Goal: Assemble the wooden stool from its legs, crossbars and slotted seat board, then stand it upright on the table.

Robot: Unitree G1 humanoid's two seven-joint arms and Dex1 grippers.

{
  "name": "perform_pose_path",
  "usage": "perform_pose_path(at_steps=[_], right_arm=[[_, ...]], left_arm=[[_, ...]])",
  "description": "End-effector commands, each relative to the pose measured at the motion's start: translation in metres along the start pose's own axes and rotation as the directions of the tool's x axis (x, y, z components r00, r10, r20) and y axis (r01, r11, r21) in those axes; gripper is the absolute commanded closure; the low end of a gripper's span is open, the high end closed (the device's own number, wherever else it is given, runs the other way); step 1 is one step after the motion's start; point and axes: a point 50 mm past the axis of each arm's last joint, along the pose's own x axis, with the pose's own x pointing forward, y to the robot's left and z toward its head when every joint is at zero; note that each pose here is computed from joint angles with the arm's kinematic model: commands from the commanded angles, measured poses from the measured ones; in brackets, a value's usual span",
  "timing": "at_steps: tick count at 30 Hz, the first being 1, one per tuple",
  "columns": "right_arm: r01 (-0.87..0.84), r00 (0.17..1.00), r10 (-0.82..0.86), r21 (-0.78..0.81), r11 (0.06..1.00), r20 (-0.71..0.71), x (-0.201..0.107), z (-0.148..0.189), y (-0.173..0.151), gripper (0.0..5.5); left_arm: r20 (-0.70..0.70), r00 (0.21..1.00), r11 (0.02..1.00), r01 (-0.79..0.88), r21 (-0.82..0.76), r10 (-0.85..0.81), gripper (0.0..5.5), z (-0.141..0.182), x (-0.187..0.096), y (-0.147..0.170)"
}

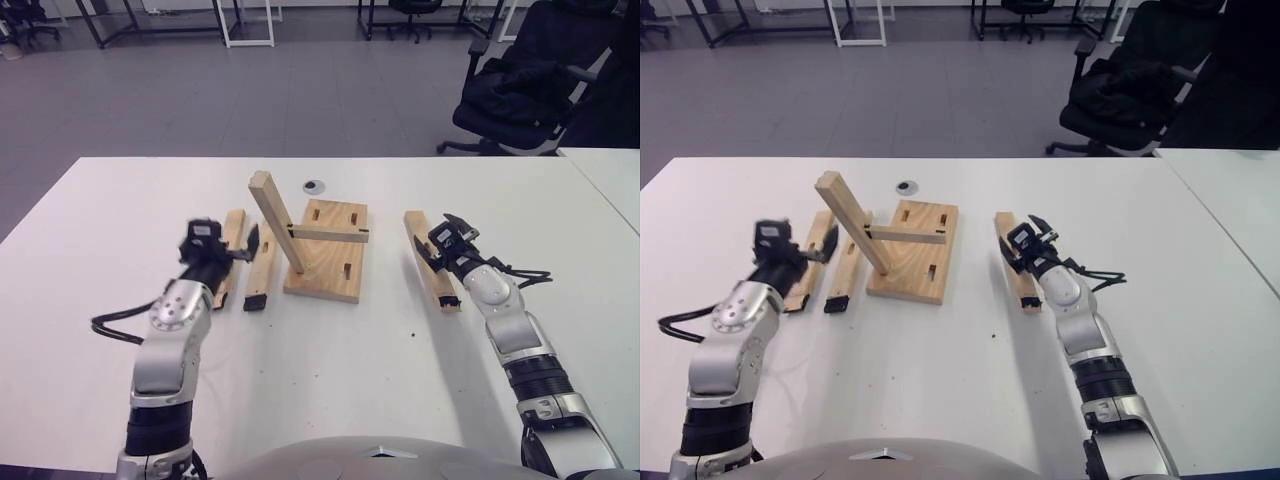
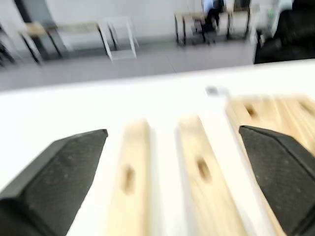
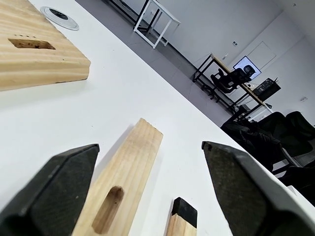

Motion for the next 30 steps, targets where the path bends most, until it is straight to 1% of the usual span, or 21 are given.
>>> perform_pose_path(at_steps=[1,3,9,12,13,14,16,17,20,21,25,28,30], right_arm=[[-0.006,1.0,0.006,0.001,1.0,0.003,0.003,0.001,0.003,1.62],[-0.01,1.0,0.01,0.006,1.0,0.001,0.003,0.0,0.007,1.62],[-0.012,1.0,0.012,0.018,1.0,-0.003,0.002,-0.001,0.012,1.62],[-0.008,1.0,0.008,0.022,1.0,-0.005,0.002,-0.001,0.013,1.62],[-0.007,1.0,0.007,0.023,1.0,-0.006,0.002,-0.002,0.013,1.62],[-0.007,1.0,0.007,0.025,1.0,-0.007,0.002,-0.002,0.014,1.62],[-0.008,1.0,0.008,0.027,1.0,-0.007,0.002,-0.002,0.016,1.62],[-0.009,1.0,0.01,0.028,1.0,-0.006,0.002,-0.001,0.016,1.62],[-0.01,1.0,0.01,0.03,0.999,-0.004,0.003,-0.001,0.017,1.62],[-0.008,1.0,0.008,0.031,0.999,-0.004,0.003,-0.001,0.016,1.62],[-0.011,1.0,0.011,0.033,0.999,-0.005,0.004,-0.001,0.017,1.62],[-0.011,1.0,0.011,0.053,0.999,0.0,0.004,-0.001,0.015,1.62],[0.022,1.0,-0.024,0.125,0.992,0.014,0.006,0.002,0.001,1.62]], left_arm=[[-0.127,0.99,0.997,0.055,-0.053,-0.061,0.57,-0.018,-0.002,-0.013],[-0.177,0.981,0.996,0.076,-0.05,-0.083,0.57,-0.021,-0.005,-0.018],[-0.278,0.96,0.999,0.036,-0.016,-0.039,1.55,-0.032,-0.01,-0.012],[-0.298,0.954,1.0,0.023,0.014,-0.018,2.18,-0.035,-0.012,-0.009],[-0.303,0.953,0.999,0.024,0.021,-0.016,2.24,-0.036,-0.012,-0.009],[-0.307,0.952,0.999,0.027,0.03,-0.016,2.44,-0.037,-0.012,-0.009],[-0.313,0.95,0.999,0.028,0.046,-0.012,2.67,-0.038,-0.011,-0.008],[-0.315,0.949,0.998,0.027,0.05,-0.01,2.92,-0.039,-0.011,-0.008],[-0.32,0.947,0.998,0.027,0.052,-0.009,3.41,-0.043,-0.009,-0.009],[-0.318,0.948,0.998,0.029,0.055,-0.01,3.44,-0.043,-0.009,-0.009],[-0.259,0.966,0.997,0.016,0.075,0.004,3.44,-0.034,-0.006,-0.007],[-0.144,0.989,0.999,-0.019,0.046,0.025,3.44,-0.01,-0.005,-0.004],[-0.037,0.999,0.999,-0.033,0.021,0.034,3.44,0.016,-0.003,-0.003]])
